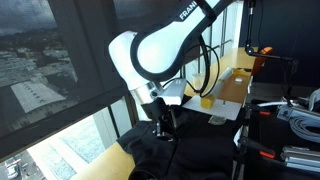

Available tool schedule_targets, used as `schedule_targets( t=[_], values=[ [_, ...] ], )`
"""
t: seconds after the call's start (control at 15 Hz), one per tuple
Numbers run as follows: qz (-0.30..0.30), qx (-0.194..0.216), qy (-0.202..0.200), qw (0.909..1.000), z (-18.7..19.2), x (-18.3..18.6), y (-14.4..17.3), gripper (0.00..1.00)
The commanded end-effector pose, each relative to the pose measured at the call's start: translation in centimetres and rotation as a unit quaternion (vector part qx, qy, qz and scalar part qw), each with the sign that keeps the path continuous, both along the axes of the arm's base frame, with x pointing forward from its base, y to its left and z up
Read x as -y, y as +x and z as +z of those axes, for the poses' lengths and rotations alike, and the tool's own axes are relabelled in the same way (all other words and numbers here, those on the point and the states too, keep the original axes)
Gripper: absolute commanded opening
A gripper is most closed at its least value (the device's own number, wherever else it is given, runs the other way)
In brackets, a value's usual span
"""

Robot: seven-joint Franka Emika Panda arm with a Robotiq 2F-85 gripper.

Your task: Zip closed the jersey

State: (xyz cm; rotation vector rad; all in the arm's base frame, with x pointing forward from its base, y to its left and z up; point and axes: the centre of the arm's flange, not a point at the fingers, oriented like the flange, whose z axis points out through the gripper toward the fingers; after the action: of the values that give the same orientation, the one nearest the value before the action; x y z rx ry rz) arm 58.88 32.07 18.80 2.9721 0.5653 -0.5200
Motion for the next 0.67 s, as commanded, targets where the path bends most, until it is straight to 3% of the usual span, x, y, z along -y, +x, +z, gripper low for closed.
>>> schedule_targets(
  t=[0.0, 0.6],
  values=[
    [0.014, -0.015, -0.003, 0.9998, 0.1, -4.9, 2.3, 0.02],
    [0.037, -0.04, -0.012, 0.9985, -1.2, -11.3, 3.7, 0.02]
  ],
)
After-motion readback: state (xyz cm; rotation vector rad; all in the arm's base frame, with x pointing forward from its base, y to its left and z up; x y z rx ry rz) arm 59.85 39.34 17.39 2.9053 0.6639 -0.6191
